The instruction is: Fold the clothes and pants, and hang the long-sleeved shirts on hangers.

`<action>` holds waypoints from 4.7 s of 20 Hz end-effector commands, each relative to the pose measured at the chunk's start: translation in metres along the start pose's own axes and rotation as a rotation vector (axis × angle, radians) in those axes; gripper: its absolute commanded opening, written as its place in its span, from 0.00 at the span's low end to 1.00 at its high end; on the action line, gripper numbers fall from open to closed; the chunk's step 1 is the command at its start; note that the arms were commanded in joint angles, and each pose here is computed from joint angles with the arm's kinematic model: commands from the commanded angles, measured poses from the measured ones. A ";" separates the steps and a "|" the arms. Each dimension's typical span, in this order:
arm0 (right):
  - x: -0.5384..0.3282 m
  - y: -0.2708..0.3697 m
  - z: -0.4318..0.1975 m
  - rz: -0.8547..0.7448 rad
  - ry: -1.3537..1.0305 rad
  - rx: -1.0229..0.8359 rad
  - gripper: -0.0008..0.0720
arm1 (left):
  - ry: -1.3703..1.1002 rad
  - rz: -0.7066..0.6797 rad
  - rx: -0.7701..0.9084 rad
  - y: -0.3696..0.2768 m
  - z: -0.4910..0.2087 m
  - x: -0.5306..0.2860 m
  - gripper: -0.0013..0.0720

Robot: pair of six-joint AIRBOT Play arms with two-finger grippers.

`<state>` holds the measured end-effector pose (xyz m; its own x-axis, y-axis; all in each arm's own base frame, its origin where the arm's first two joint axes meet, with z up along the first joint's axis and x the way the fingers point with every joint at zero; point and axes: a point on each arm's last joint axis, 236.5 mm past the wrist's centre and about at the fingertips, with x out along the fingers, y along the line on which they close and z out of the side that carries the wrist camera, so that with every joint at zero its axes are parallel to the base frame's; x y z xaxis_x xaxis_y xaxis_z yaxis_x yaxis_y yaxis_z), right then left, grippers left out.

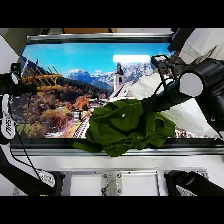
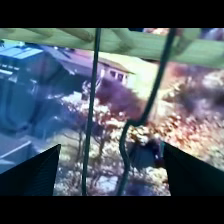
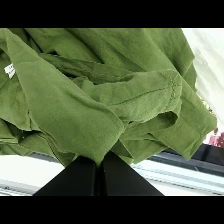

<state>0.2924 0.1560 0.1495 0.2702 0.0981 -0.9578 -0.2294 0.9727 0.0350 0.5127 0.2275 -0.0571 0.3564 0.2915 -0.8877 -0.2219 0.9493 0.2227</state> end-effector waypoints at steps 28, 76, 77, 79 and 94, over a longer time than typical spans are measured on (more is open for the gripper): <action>0.000 0.000 0.000 0.000 0.001 -0.001 0.03 | -0.019 0.038 0.037 0.006 0.010 0.024 0.04; 0.000 0.000 0.000 0.000 0.001 -0.001 0.03 | 0.168 -0.987 1.352 -0.220 -0.346 -0.329 0.04; 0.000 0.000 0.000 0.000 0.001 -0.001 0.03 | 0.166 -0.992 1.377 -0.229 -0.345 -0.326 0.04; 0.000 0.000 0.000 0.000 0.001 -0.001 0.03 | 0.156 -0.982 1.372 -0.245 -0.339 -0.315 0.04; 0.000 0.000 0.000 0.000 0.001 -0.001 0.03 | 0.134 -1.025 1.204 -0.286 -0.286 -0.289 0.04</action>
<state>0.2925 0.1560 0.1496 0.2705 0.0983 -0.9577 -0.2295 0.9727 0.0351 0.1939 -0.1490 0.0096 -0.2349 -0.4110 -0.8808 0.8854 0.2835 -0.3684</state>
